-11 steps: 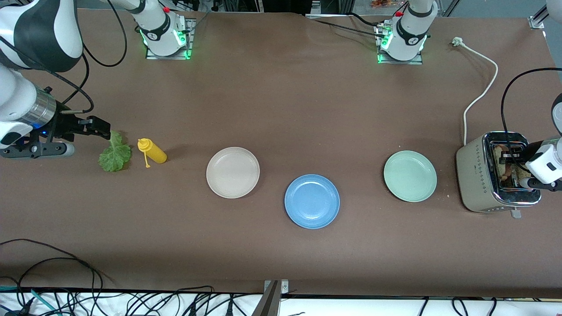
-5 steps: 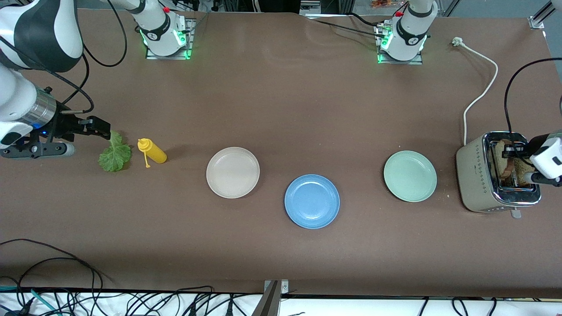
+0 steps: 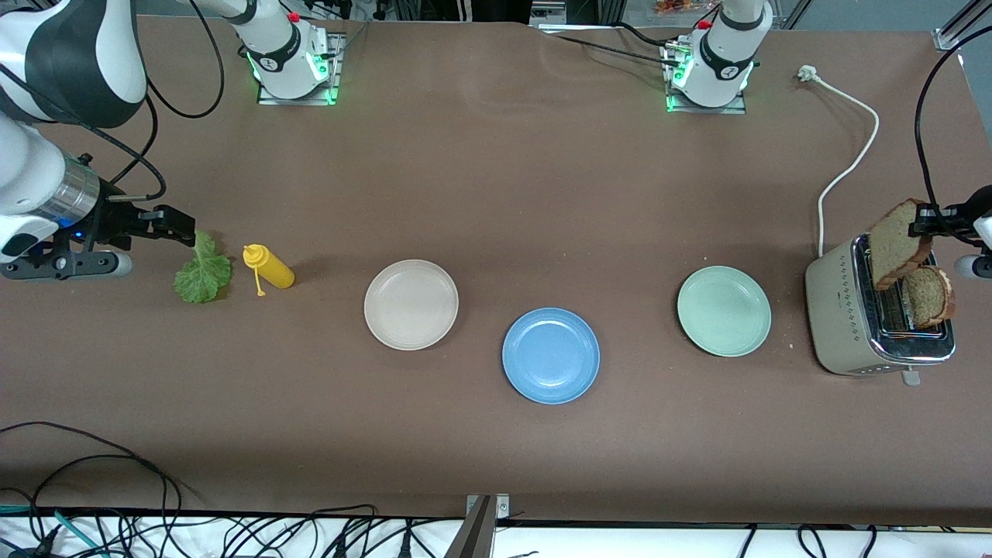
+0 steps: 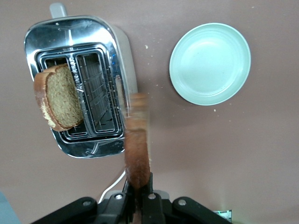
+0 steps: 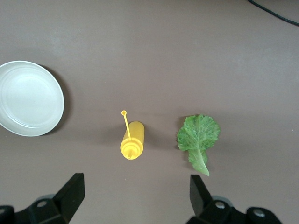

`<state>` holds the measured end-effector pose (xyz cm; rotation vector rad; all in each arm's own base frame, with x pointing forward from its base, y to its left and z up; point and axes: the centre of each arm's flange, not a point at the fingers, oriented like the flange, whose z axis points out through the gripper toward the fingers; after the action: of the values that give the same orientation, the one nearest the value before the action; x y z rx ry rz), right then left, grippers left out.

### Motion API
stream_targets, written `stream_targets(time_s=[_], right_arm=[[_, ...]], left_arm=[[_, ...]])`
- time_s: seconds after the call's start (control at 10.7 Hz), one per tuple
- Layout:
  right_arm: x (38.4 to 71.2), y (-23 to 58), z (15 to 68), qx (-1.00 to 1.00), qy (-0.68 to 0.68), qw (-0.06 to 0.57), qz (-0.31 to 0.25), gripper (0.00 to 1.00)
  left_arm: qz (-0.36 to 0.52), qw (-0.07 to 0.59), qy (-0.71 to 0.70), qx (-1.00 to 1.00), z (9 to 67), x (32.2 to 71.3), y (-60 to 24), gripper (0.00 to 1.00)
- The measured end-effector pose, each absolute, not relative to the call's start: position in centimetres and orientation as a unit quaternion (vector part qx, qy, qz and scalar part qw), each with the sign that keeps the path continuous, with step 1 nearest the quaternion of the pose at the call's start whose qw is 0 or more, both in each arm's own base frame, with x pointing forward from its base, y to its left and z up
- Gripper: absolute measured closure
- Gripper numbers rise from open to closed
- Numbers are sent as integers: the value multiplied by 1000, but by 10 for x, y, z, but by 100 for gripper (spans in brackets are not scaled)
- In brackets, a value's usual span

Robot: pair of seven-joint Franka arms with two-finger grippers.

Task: Make sandwich in blue plate with both arms
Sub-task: 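Grasp the bread slice with the left gripper and lift it out, then carry the bread slice with the left gripper over the blue plate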

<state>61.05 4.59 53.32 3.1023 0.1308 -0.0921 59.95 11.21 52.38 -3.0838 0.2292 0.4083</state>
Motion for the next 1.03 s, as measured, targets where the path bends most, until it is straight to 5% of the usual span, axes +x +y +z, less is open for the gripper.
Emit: stream_targets(time_s=[0.65,1.03], right_arm=[[610,46,533,999,42,18,-30,0],[610,46,533,999,42,18,-30,0]], left_arm=[[130,-79,38,-988,514,610,56,91],[158,-186,-25,-970,486,623,17,91]])
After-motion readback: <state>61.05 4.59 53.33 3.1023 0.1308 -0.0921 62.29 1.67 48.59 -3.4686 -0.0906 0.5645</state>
